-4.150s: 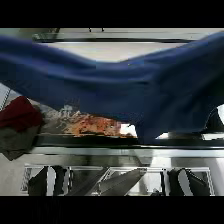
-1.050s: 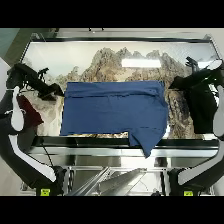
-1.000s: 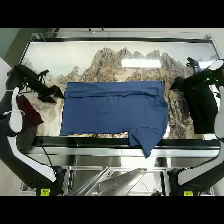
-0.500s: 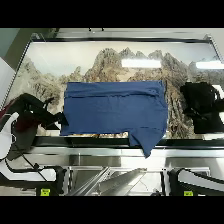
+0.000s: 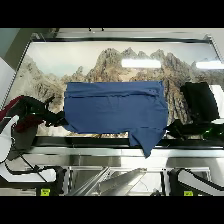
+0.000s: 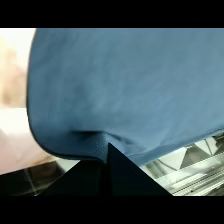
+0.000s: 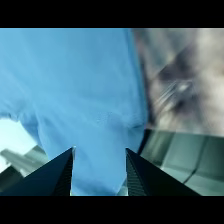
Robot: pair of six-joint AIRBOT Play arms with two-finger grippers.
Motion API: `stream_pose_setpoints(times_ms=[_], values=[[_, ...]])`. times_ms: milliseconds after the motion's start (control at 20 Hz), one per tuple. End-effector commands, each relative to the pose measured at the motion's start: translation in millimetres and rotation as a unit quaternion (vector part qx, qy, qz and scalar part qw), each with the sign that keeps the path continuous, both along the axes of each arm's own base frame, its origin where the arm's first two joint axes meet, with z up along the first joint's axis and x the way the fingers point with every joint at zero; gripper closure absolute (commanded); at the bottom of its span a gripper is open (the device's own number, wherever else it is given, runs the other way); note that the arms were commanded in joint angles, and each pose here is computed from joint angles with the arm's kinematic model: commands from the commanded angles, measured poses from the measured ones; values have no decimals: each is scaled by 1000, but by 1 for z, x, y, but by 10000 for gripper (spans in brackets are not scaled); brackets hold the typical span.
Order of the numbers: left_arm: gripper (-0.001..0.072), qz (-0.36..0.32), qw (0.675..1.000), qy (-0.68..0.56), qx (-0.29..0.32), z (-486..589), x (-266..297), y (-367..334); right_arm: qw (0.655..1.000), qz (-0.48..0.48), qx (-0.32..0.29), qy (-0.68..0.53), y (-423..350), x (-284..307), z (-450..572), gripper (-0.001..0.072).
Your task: Fold the shirts.
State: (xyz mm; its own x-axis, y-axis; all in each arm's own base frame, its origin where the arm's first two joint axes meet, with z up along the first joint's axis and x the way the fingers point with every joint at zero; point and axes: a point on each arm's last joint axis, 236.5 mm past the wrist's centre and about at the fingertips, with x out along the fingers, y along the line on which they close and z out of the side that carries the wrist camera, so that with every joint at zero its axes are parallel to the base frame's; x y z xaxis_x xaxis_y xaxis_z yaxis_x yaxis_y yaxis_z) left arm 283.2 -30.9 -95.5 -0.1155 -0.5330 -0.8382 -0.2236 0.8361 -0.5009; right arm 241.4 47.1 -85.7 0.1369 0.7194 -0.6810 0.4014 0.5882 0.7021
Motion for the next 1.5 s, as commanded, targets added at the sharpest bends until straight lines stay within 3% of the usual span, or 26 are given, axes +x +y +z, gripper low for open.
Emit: stream_pose_setpoints(times_ms=[0, 250, 450, 500, 850, 1350, 1450], values=[[659, 4, 1000, -11, -25, 14, 9, -9, 999, 19, 13, 22, 31, -28, -21, 346], [659, -7, 1000, 2, -28, 15, 2, -9, 999, 43, 5, 8, 37, -33, -13, 347], [660, -7, 1000, 1, -28, 15, 2, -9, 997, 22, -67, 36, 7, -43, -25, 347], [688, -7, 1000, 1, -28, 15, 2, -9, 996, 17, -72, 42, 6, -46, -30, 347], [688, -9, 999, 4, -30, 16, 0, -10, 1000, 15, -26, -8, 52, -38, -33, 348], [689, -11, 1000, -15, -23, 13, 7, -7, 999, 9, -24, -19, 63, -35, -37, 355], [689, -16, 999, -15, -26, 14, 6, -8, 998, 47, 15, -40, 79, -42, -21, 695]])
